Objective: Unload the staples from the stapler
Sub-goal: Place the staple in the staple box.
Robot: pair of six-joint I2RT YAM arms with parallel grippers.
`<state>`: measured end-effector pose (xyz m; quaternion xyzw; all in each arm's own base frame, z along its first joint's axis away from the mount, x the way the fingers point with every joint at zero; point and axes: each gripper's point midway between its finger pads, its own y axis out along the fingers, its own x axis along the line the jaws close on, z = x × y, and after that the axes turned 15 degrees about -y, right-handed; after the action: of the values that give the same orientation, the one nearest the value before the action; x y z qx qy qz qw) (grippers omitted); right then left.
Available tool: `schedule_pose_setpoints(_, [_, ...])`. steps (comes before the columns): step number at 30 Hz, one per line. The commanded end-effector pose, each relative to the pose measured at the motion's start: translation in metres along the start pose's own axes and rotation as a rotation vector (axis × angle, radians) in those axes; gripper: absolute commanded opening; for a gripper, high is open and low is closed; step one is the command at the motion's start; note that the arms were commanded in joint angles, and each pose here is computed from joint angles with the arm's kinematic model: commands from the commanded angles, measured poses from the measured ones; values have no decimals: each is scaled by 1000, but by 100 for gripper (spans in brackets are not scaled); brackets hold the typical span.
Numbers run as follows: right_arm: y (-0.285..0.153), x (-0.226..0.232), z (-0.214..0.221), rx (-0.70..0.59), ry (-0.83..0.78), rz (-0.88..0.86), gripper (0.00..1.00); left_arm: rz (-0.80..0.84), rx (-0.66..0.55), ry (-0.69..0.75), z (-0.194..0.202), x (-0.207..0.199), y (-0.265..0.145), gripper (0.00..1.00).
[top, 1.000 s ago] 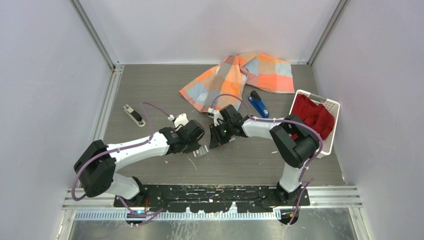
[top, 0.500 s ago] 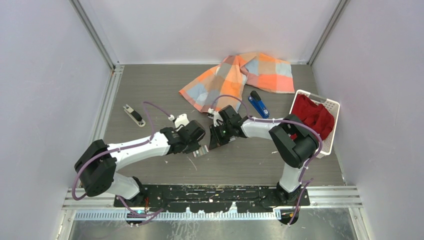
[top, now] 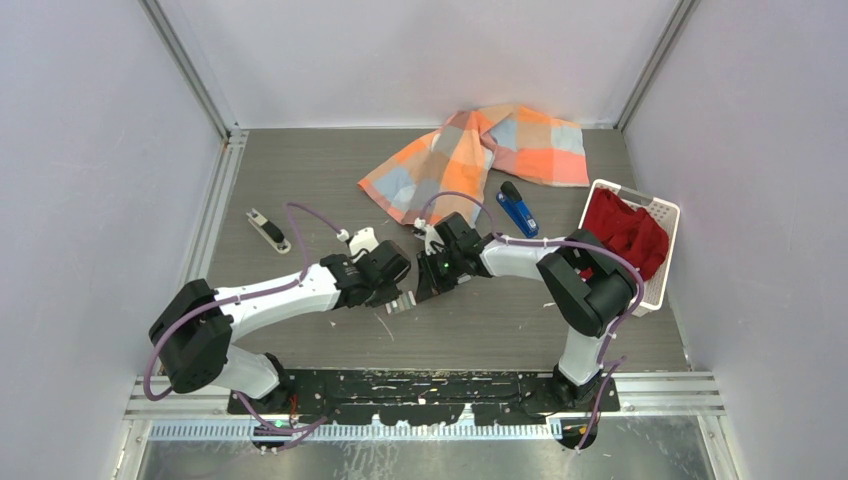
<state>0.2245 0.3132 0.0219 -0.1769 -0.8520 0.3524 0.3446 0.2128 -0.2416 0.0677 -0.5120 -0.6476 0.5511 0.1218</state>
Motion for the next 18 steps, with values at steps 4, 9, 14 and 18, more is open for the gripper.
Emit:
schedule_pose_setpoints(4, [3, 12, -14, -34, -18, -35, 13, 40, -44, -1, -11, -15, -8, 4])
schedule_pose_setpoints(9, [5, 13, -13, -33, -14, -38, 13, 45, -42, 4, -11, -15, -8, 4])
schedule_pose_setpoints(14, [5, 15, -14, -32, -8, -52, 13, 54, -34, 10, -8, -16, -6, 4])
schedule_pose_setpoints(18, [5, 15, -15, -33, -13, -51, 13, 57, -24, 23, -6, -18, -4, 4])
